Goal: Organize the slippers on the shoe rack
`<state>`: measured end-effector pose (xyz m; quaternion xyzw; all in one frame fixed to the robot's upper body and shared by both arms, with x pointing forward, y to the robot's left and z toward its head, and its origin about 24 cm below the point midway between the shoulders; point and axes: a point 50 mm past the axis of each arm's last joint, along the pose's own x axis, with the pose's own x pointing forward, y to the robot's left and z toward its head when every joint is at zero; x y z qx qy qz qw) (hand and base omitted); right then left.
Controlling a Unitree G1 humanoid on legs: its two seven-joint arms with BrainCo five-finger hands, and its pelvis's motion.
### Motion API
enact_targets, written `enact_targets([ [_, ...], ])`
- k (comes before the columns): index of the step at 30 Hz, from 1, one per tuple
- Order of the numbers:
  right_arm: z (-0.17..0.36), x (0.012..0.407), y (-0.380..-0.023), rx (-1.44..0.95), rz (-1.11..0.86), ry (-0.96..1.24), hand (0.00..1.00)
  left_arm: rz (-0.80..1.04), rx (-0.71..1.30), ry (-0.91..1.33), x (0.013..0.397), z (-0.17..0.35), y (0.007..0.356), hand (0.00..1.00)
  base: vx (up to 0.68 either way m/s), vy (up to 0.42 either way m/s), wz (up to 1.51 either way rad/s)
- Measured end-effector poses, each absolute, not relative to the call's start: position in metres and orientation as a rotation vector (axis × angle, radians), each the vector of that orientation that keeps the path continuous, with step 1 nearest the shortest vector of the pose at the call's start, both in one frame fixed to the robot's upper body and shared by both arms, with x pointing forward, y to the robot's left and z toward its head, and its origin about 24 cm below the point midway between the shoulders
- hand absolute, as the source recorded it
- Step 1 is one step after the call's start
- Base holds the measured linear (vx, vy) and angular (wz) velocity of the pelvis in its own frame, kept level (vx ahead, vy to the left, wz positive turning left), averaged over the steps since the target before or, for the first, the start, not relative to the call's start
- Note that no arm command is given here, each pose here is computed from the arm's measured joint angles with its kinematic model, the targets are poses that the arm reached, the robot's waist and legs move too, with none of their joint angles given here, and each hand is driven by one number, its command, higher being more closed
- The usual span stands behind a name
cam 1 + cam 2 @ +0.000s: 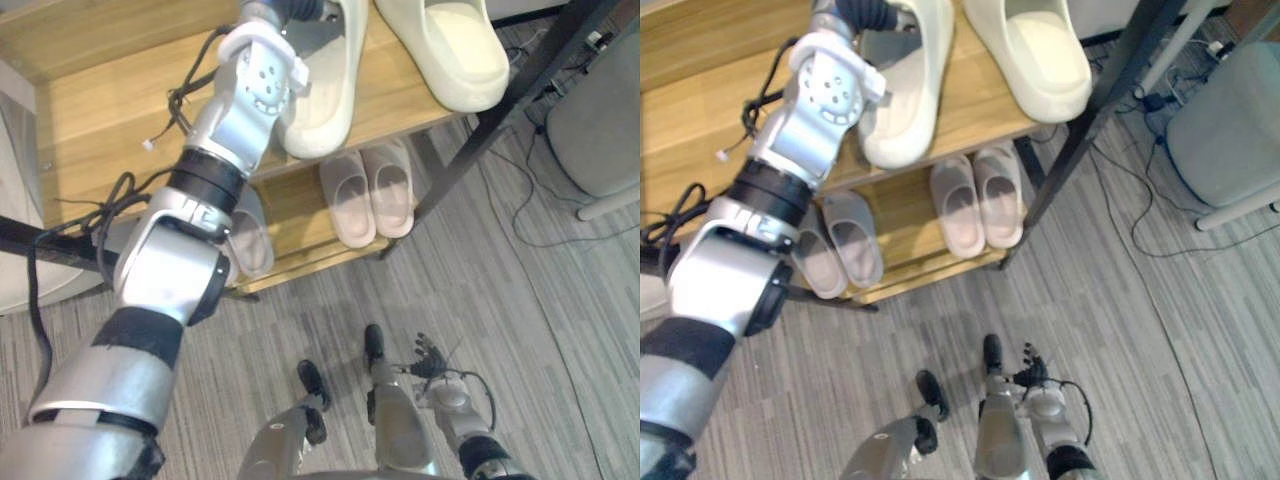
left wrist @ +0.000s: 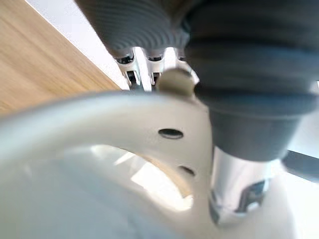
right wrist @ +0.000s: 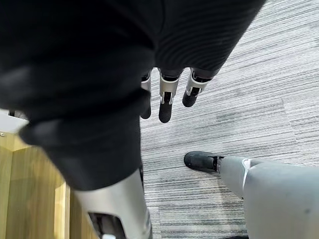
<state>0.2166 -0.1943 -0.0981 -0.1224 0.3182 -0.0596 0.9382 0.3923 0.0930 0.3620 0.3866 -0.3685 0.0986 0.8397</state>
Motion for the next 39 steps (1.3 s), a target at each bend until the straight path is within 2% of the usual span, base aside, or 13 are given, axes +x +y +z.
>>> enact_targets([
  [8, -0.1, 0.214, -0.194, -0.253, -0.117, 0.658, 0.0, 0.209, 0.797, -0.775, 0.392, 0.362, 0.094, 0.0, 0.02, 0.008, 0.09],
  [16, -0.102, 0.212, -0.188, -0.262, -0.09, 0.662, 0.0, 0.161, 0.689, -0.793, 0.388, 0.357, 0.085, 0.0, 0.02, 0.004, 0.09],
  [26, -0.117, 0.191, -0.186, -0.268, -0.075, 0.75, 0.0, 0.037, 0.38, -0.826, 0.369, 0.326, 0.073, 0.0, 0.03, 0.003, 0.14],
  [35, -0.126, 0.181, -0.183, -0.289, -0.055, 0.82, 0.0, -0.104, -0.041, -0.698, 0.352, 0.268, 0.07, 0.0, 0.04, -0.006, 0.15],
  [39, -0.129, 0.177, -0.181, -0.298, -0.041, 0.844, 0.0, -0.182, -0.12, -0.645, 0.34, 0.245, 0.059, 0.0, 0.05, -0.012, 0.08],
])
